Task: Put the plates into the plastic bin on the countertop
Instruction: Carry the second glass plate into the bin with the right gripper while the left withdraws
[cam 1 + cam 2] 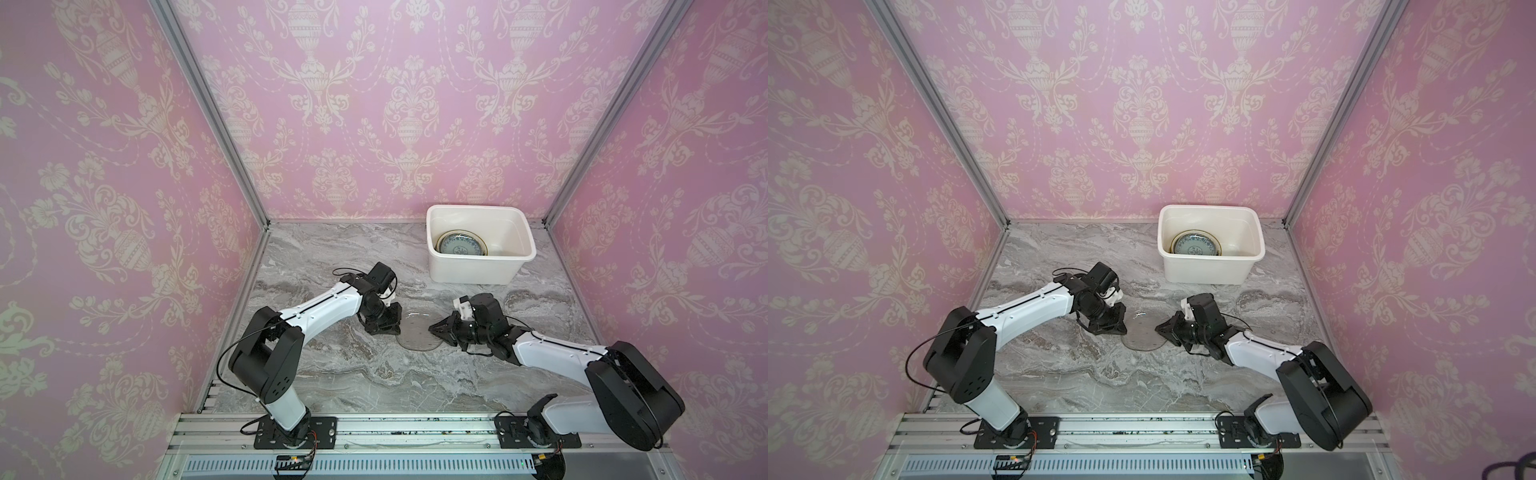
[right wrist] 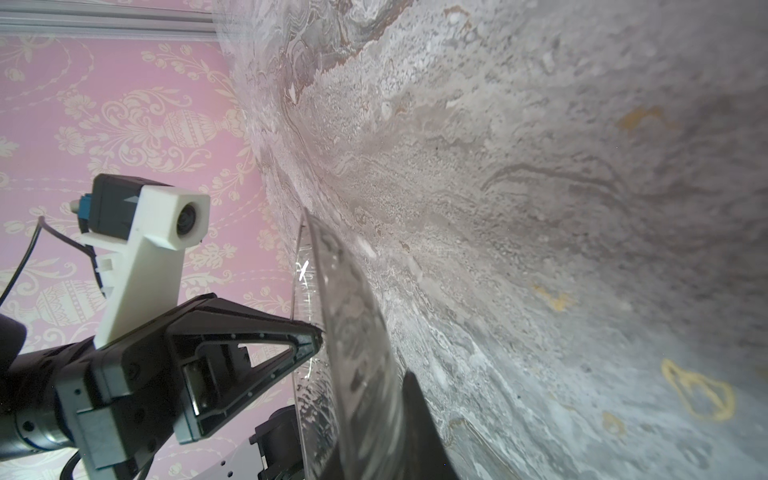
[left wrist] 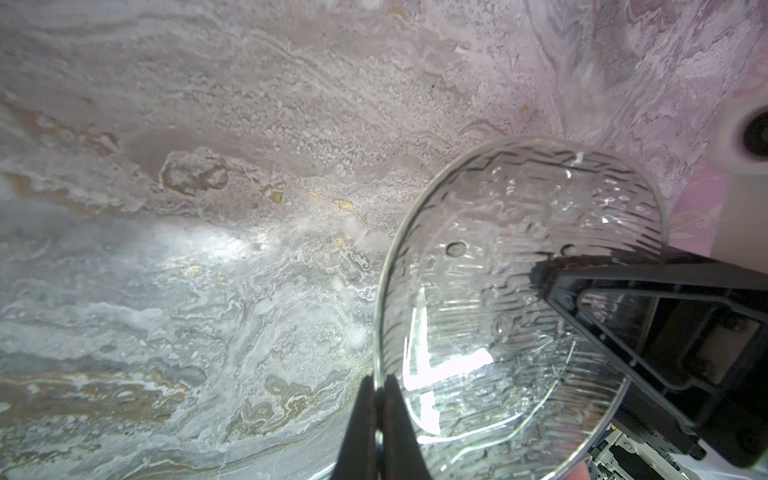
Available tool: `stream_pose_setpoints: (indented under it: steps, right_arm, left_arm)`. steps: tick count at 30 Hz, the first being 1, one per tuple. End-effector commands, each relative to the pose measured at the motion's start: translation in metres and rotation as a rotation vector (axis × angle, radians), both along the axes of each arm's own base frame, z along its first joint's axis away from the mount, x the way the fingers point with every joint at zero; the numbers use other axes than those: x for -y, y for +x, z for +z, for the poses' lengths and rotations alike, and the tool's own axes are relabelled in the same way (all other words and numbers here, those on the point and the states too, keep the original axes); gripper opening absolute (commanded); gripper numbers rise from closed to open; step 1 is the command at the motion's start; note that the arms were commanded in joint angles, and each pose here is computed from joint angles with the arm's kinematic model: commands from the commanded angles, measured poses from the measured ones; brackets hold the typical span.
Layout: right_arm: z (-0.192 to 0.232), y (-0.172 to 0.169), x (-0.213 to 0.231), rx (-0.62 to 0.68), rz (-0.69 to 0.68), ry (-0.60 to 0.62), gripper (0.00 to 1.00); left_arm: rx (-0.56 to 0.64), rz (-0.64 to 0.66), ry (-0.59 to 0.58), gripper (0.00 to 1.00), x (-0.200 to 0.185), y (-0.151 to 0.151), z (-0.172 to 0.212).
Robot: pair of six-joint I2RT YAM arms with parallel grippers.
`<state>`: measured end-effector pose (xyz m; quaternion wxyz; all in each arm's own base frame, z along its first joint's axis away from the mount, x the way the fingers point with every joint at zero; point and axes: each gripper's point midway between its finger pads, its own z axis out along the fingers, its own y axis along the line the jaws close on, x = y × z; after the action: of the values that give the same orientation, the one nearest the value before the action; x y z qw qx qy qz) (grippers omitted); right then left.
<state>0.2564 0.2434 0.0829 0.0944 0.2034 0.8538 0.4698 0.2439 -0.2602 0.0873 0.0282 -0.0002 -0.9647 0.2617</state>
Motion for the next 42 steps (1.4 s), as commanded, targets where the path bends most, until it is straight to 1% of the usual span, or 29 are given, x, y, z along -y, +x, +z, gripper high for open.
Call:
stream_pose_setpoints:
  steps: [1,2,4,6,9,13,16,18,20,22,24,27,31,34,37,39,42]
  right_arm:
    - [0.002,-0.001,0.003,0.025,-0.003,-0.029,0.01]
    - [0.004,-0.001,0.004,0.029,-0.004,-0.030,0.01]
    - [0.007,-0.001,0.005,0.037,-0.005,-0.041,0.00]
    - [0.012,-0.002,0.009,0.050,-0.004,-0.060,0.00]
    - [0.028,-0.002,0.013,0.087,0.017,-0.108,0.00]
    - [0.057,-0.001,0.029,0.144,0.075,-0.249,0.00]
    - [0.086,0.006,0.048,0.193,0.090,-0.341,0.00]
    - [0.111,0.016,0.062,0.237,0.078,-0.379,0.00]
    - [0.135,0.028,0.073,0.276,0.055,-0.390,0.00]
    - [0.159,0.043,0.084,0.310,0.028,-0.392,0.00]
    - [0.187,0.062,0.094,0.352,-0.009,-0.391,0.00]
    - [0.211,0.090,0.105,0.383,-0.067,-0.363,0.00]
    - [0.229,0.134,0.116,0.387,-0.155,-0.292,0.00]
    - [0.232,0.165,0.123,0.362,-0.258,-0.207,0.00]
    - [0.221,0.190,0.126,0.304,-0.392,-0.111,0.00]
    - [0.213,0.202,0.130,0.275,-0.492,-0.049,0.00]
    - [0.198,0.213,0.140,0.240,-0.625,-0.014,0.00]
  left_arm:
    - [0.034,-0.034,-0.020,0.04,0.007,-0.001,0.015]
    - [0.044,-0.033,-0.024,0.09,0.007,0.000,0.018]
    - [0.080,-0.032,-0.040,0.23,0.009,0.005,0.027]
    - [0.141,-0.024,-0.064,0.36,0.011,0.012,0.042]
    - [0.261,-0.004,-0.118,0.50,0.015,0.025,0.072]
    - [0.469,0.044,-0.184,0.58,0.013,0.045,0.120]
    - [0.656,0.110,-0.246,0.67,0.006,0.057,0.162]
    - [0.777,0.170,-0.260,0.76,-0.007,0.063,0.185]
    - [0.865,0.215,-0.258,0.83,-0.018,0.066,0.200]
    - [0.936,0.243,-0.251,0.85,-0.029,0.068,0.212]
    - [0.981,0.268,-0.233,0.87,-0.038,0.069,0.218]
    - [0.985,0.266,-0.226,0.88,-0.041,0.069,0.215]
    - [0.963,0.235,-0.224,0.89,-0.037,0.068,0.202]
    - [0.963,0.237,-0.216,0.91,-0.037,0.070,0.195]
    - [0.975,0.256,-0.206,0.94,-0.039,0.075,0.190]
    - [0.983,0.263,-0.203,0.95,-0.038,0.078,0.189]
    - [0.986,0.262,-0.202,0.96,-0.036,0.083,0.185]
